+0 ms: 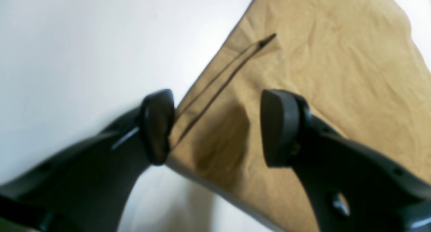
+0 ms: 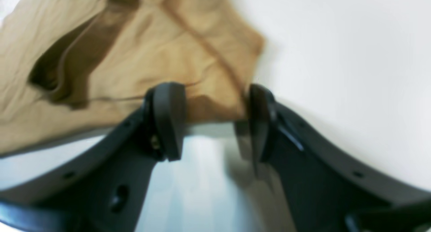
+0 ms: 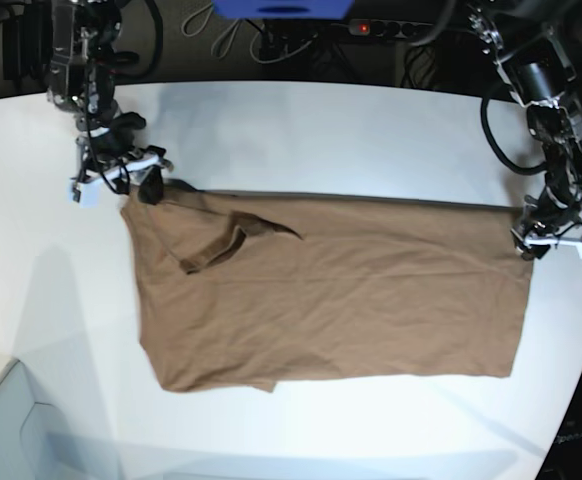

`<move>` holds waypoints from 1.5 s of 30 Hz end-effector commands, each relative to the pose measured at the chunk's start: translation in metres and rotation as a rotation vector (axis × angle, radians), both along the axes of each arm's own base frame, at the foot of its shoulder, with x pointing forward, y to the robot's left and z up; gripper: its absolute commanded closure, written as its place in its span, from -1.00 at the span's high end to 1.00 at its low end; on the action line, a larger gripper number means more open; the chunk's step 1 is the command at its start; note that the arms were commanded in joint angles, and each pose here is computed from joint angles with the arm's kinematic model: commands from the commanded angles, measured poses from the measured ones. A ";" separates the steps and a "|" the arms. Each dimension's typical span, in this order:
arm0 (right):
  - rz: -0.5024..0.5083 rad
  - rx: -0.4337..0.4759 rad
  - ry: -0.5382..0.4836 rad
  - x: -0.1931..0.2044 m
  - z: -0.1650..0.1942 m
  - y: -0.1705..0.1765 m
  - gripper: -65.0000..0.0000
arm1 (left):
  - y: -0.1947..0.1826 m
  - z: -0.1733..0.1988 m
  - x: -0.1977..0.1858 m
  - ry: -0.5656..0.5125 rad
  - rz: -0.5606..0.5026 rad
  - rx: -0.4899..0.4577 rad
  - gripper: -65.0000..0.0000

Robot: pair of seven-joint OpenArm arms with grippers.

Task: Layout the t-shirt on the table in an organized manner, then fold the t-shirt properly
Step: 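Pull the shirt edge away from the hem with both grippers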

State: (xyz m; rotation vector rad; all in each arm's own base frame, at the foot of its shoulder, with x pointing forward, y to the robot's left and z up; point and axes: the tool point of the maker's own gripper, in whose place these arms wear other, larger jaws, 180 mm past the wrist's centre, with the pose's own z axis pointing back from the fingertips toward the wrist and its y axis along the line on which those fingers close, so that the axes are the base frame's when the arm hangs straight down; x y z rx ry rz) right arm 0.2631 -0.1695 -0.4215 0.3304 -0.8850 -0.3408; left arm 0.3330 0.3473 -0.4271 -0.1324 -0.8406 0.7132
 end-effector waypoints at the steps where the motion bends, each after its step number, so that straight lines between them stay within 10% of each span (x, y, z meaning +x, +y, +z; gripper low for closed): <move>1: 0.022 0.004 -0.015 0.003 0.005 0.004 -0.05 | -0.005 -0.015 -0.012 0.079 -0.008 -0.033 0.23; 10: 0.028 0.011 -0.033 0.012 0.009 0.008 -0.32 | -0.012 -0.038 -0.022 0.136 -0.003 -0.076 0.14; 15: 0.026 0.010 -0.027 0.011 0.009 0.006 -1.00 | -0.012 -0.042 -0.027 0.147 -0.002 -0.082 -0.58; 19: 0.024 0.010 -0.017 0.003 0.006 0.006 -1.00 | -0.011 -0.042 -0.030 0.157 -0.004 -0.081 -1.00; 45: 0.045 -0.031 0.048 -0.088 0.026 0.008 -1.00 | 0.013 -0.041 -0.119 0.233 -0.024 0.030 -1.00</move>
